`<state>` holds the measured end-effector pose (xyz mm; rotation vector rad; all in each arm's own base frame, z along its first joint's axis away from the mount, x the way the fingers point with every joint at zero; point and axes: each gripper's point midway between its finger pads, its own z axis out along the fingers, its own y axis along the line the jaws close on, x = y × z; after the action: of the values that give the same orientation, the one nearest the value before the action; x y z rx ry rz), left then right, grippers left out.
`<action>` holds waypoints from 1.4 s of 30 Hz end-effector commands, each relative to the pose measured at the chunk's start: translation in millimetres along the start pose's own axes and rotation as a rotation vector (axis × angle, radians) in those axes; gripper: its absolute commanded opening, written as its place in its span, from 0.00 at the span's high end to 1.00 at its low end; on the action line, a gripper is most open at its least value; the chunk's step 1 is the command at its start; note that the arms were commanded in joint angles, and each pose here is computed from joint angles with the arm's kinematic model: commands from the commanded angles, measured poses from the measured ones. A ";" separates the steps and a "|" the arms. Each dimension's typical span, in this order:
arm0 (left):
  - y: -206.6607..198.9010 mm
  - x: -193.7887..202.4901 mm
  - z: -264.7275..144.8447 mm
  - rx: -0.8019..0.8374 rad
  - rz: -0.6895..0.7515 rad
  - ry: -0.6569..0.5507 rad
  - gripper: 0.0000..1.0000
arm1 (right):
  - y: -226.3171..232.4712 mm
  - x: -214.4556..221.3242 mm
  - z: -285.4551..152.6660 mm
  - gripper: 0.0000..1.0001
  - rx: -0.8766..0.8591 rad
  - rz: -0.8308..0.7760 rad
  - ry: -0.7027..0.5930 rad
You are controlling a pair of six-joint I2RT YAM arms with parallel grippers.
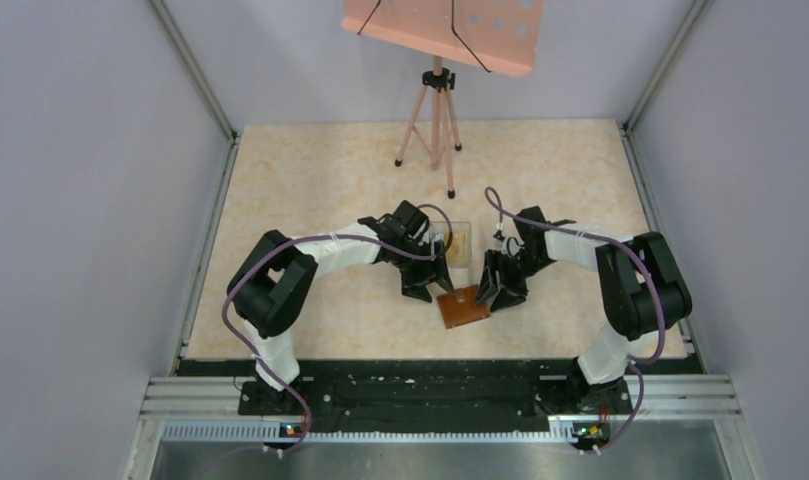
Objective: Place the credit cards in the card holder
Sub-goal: Move the card holder to the center of the board.
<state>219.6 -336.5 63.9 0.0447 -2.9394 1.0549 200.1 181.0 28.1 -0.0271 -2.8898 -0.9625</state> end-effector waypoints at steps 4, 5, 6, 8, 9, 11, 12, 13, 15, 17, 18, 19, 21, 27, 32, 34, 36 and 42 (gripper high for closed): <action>30.1 11.8 0.9 -0.085 0.012 0.025 0.32 | 1.9 -4.7 1.4 0.47 -0.027 0.003 -0.104; 36.3 16.1 0.3 -0.098 0.002 0.027 0.32 | 2.3 -4.2 1.3 0.47 -0.035 0.001 -0.125; 40.3 19.3 -1.4 -0.108 -0.004 0.026 0.31 | 3.9 -3.1 1.3 0.47 -0.044 0.003 -0.136; 46.1 24.9 -4.2 -0.114 0.003 0.027 0.30 | 9.2 0.1 2.7 0.47 -0.067 0.005 -0.148; 50.3 27.8 -4.4 -0.123 0.002 0.030 0.29 | 12.7 1.8 4.0 0.47 -0.074 -0.003 -0.153; 56.6 31.4 -0.5 -0.126 0.004 0.047 0.29 | 19.9 4.5 9.1 0.48 -0.085 -0.021 -0.160; 57.2 33.2 2.8 -0.112 0.009 0.059 0.29 | 23.0 6.3 13.2 0.48 -0.087 -0.030 -0.159; 57.9 35.4 7.1 -0.094 0.007 0.074 0.29 | 25.9 7.6 17.3 0.48 -0.087 -0.034 -0.156; 60.1 41.2 13.9 -0.061 -0.004 0.097 0.30 | 30.4 9.5 25.5 0.48 -0.082 -0.038 -0.149; 57.9 43.4 14.9 -0.035 -0.002 0.103 0.31 | 34.0 11.7 30.7 0.48 -0.073 -0.046 -0.149; 56.9 43.5 13.7 -0.029 0.004 0.100 0.32 | 35.7 13.6 32.0 0.49 -0.067 -0.049 -0.151; 55.4 43.0 12.2 -0.023 0.014 0.092 0.32 | 38.7 17.0 33.2 0.49 -0.066 -0.059 -0.152; 50.3 41.8 7.4 -0.007 0.036 0.074 0.35 | 45.8 21.9 32.9 0.49 -0.086 -0.065 -0.166; 56.8 47.2 -5.5 -0.008 0.073 0.019 0.38 | 55.2 31.8 25.3 0.49 -0.095 -0.023 -0.201; 109.2 62.7 -5.7 -0.142 0.071 -0.037 0.23 | 65.8 22.1 -1.9 0.43 0.012 -0.050 -0.262; 133.8 70.4 -5.3 -0.202 0.080 -0.047 0.21 | 65.9 17.0 -12.0 0.41 0.064 -0.065 -0.280; 138.2 73.4 -6.3 -0.195 0.111 -0.058 0.20 | 64.3 13.0 -18.4 0.40 0.106 -0.078 -0.291; 144.1 67.5 -19.6 -0.207 0.226 -0.137 0.14 | 57.4 19.9 -18.1 0.39 0.109 -0.058 -0.299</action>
<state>155.2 -270.2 38.5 -0.1628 -3.0478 1.1920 197.5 226.4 78.1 -0.0808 -3.2089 -0.9396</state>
